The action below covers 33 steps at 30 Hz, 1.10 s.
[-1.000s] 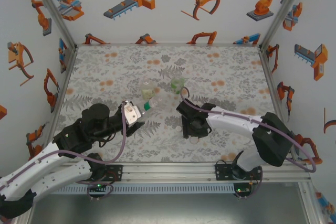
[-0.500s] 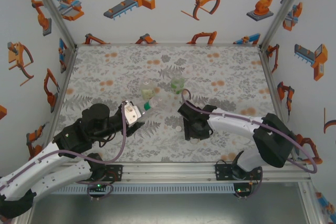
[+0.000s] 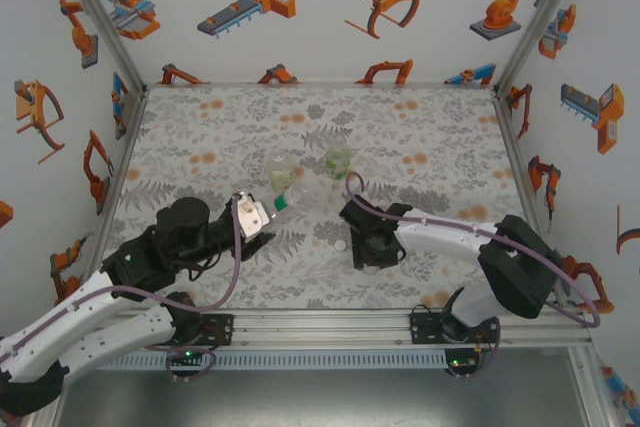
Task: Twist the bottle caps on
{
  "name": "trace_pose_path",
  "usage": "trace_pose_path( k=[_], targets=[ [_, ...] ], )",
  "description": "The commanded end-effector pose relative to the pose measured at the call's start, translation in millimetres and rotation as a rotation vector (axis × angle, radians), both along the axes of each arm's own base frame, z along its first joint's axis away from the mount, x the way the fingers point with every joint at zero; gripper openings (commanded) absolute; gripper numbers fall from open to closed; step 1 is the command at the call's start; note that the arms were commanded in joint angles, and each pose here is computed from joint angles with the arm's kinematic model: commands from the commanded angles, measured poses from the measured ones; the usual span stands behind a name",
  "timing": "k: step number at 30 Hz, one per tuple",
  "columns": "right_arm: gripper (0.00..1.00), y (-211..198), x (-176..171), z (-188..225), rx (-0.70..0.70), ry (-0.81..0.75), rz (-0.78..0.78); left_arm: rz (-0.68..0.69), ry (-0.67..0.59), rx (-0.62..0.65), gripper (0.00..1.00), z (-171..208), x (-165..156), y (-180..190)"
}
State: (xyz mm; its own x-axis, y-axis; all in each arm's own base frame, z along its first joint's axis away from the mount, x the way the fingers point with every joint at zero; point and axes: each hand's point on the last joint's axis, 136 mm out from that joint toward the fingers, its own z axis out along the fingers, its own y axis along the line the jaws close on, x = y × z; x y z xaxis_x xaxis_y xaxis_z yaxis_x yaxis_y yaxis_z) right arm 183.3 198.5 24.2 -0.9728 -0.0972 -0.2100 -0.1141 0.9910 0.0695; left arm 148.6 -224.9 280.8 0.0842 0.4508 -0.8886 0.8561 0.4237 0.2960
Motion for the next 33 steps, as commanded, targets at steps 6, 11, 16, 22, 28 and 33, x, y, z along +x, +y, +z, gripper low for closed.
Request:
trace_pose_path(
  k=[6,11,16,22,28,33],
  targets=[
    [0.51,-6,-2,-9,-0.023,0.008,-0.013,-0.004,0.004,-0.001,0.01,0,0,-1],
    [0.49,-6,-2,-7,-0.017,0.003,-0.014,-0.005,0.004,-0.001,0.01,0,0,-1],
    [0.47,-7,-2,-6,-0.020,-0.002,-0.014,-0.004,0.005,-0.003,0.01,0,0,-1],
    [0.44,-7,-1,-4,-0.024,-0.006,-0.010,-0.012,0.007,-0.004,0.01,0,-1,-2],
    [0.38,-8,1,0,-0.034,-0.015,-0.007,-0.016,0.008,-0.004,0.01,0,-2,-3],
    [0.32,-7,4,11,-0.017,-0.046,0.002,-0.023,0.013,-0.001,0.01,-1,-2,-4]
  ],
)
